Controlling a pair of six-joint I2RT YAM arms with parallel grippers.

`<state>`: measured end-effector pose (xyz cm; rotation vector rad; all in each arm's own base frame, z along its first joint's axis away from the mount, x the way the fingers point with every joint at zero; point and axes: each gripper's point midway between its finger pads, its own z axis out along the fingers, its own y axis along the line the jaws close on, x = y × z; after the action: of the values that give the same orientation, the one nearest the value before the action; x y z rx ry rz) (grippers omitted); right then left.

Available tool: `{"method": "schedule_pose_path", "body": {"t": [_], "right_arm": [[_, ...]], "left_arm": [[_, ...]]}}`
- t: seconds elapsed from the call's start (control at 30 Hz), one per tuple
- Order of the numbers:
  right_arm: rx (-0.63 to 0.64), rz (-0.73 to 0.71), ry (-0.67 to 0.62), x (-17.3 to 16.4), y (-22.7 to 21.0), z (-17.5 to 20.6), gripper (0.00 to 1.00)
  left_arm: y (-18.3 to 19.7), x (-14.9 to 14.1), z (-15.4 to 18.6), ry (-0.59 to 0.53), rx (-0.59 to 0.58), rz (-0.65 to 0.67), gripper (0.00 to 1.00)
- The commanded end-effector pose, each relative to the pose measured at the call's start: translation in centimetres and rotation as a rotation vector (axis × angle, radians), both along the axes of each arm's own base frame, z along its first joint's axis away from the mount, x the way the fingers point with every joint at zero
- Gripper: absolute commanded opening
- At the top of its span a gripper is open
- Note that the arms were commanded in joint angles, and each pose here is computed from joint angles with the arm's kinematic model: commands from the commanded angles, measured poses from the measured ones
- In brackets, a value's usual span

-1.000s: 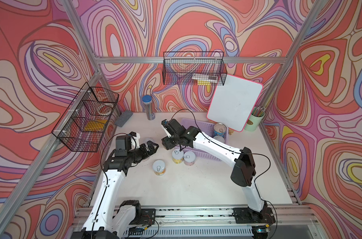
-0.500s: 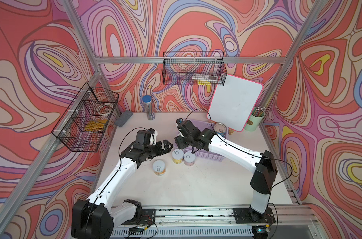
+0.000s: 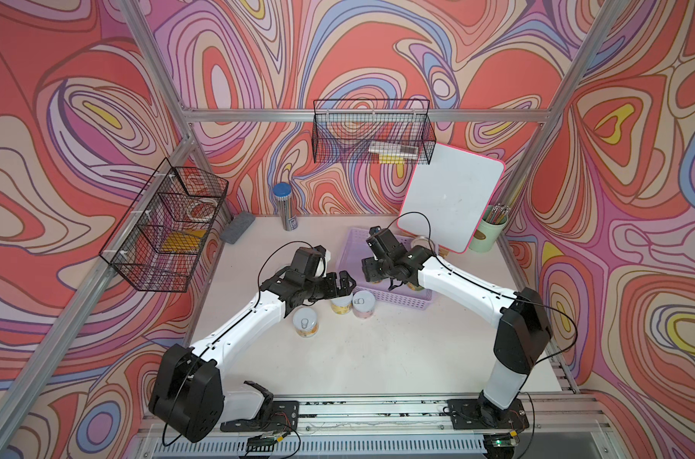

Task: Put the canned food in the basket
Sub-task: Pick up the canned food from the center of the board, then place the canned food in the basket.

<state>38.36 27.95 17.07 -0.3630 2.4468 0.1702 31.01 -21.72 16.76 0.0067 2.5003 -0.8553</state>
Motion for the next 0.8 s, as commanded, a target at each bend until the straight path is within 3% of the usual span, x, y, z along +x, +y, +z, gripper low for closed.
{"method": "schedule_pose_path", "body": {"t": [0.0, 0.53, 0.77], "right_arm": [[0.034, -0.051, -0.071, 1.0, -0.4, 2.0, 0.52], [-0.131, -0.16, -0.005, 1.3, -3.2, -2.9, 0.51], [-0.139, -0.235, 0.061, 0.5, -5.4, -4.7, 0.51]], "left_arm": [[-1.2, 0.8, 0.9, -0.045, 0.0, -0.014, 0.99], [-2.7, 0.5, -0.1, -0.029, 0.014, -0.057, 0.99], [-3.3, 0.5, -0.4, -0.024, 0.018, -0.075, 0.99]]}}
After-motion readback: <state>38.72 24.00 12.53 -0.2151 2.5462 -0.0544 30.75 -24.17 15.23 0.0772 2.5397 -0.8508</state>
